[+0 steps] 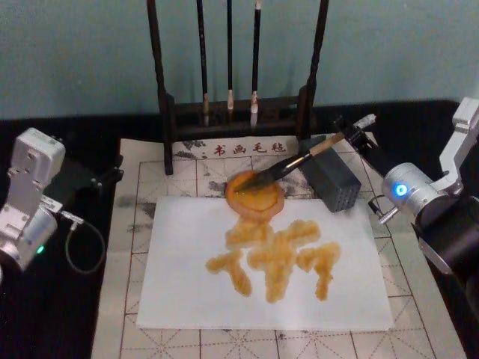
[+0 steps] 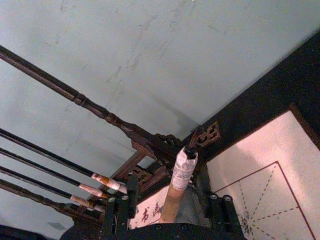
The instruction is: Pick up the brush from the inkstone, write on the paper, then place the brush back to its original position.
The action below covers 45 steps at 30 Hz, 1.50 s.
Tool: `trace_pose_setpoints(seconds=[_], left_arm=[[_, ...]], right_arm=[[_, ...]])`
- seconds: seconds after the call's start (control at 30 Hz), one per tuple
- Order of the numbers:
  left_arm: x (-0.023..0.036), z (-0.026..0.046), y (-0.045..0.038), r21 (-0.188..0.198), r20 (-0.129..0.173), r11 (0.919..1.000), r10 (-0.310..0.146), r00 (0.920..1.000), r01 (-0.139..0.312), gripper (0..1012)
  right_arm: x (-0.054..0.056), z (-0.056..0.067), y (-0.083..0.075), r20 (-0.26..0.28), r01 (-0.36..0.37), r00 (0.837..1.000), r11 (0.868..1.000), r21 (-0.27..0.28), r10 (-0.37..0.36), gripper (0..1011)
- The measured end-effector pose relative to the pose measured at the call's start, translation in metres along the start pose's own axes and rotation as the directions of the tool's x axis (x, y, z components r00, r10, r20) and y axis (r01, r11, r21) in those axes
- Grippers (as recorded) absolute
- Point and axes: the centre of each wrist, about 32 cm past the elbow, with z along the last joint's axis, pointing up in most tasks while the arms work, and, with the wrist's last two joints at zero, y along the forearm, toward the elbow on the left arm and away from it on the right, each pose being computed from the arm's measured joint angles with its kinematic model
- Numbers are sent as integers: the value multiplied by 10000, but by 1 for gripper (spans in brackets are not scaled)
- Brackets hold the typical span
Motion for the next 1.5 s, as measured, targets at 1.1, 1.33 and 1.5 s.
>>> trace_pose_setpoints(seconds=[1.1,1.33,1.5], left_arm=[[0,0,0,1,0,10000,0,10000,0,1001],[0,0,0,1,-1,10000,0,10000,0,1001],[0,0,0,1,0,10000,0,10000,0,1001]], right_arm=[[-1,-2,-2,-2,-6,10000,10000,-3,6,198],[-1,-2,-2,-3,-4,10000,10000,-3,4,198],[-5,7,-2,-18,-84,10000,9999,58,84,198]])
